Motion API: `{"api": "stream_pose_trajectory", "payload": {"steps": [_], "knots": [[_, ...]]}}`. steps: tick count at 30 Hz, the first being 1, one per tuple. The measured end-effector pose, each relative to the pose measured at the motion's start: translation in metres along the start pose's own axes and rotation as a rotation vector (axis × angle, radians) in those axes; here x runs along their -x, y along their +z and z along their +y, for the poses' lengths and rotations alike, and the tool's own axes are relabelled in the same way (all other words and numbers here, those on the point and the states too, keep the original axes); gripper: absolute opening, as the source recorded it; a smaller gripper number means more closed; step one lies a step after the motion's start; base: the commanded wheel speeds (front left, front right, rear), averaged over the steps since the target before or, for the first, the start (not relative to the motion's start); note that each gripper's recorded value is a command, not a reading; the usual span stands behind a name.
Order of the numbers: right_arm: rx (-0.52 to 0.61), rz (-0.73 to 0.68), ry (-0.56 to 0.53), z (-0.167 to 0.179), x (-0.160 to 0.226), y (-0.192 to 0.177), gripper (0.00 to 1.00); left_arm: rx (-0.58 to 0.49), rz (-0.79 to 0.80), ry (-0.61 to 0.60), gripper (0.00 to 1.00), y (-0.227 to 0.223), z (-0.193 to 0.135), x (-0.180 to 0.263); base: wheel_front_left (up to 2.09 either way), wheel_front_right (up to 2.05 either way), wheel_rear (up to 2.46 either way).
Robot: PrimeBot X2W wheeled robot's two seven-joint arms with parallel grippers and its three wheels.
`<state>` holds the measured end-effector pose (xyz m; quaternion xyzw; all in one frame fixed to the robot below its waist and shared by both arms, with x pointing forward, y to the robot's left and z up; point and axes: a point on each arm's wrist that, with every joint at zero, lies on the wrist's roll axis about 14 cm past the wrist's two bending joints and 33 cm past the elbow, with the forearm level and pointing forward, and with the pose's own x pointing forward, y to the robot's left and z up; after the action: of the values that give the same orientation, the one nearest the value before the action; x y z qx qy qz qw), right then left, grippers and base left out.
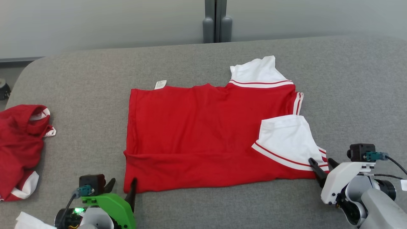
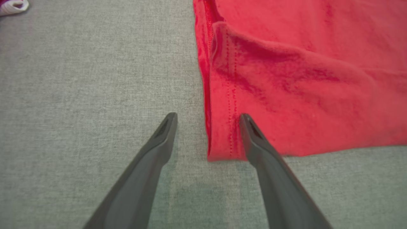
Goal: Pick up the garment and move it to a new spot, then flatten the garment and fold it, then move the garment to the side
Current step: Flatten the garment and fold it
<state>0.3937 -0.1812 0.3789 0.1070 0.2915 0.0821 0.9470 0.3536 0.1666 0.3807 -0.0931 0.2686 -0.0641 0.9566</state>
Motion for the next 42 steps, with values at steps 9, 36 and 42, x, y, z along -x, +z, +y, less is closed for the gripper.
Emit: {"api": "stream_pose_trajectory", "payload": {"steps": [9, 36, 42], "knots": [[0.002, 0.076, 0.023, 0.004, -0.007, -0.009, 0.87, 0.016, 0.149, -0.04, 0.81, -0.026, -0.01, -0.011, 0.0, 0.0, 0.0], [-0.056, 0.072, 0.079, -0.005, 0.04, 0.001, 0.0, 0.002, 0.244, -0.046, 0.0, -0.026, -0.007, 0.034, 0.0, 0.0, 0.0], [-0.102, 0.142, 0.042, -0.017, 0.055, -0.018, 0.0, 0.035, 0.317, -0.06, 0.0, -0.04, -0.015, 0.048, 0.0, 0.0, 0.0]]}}
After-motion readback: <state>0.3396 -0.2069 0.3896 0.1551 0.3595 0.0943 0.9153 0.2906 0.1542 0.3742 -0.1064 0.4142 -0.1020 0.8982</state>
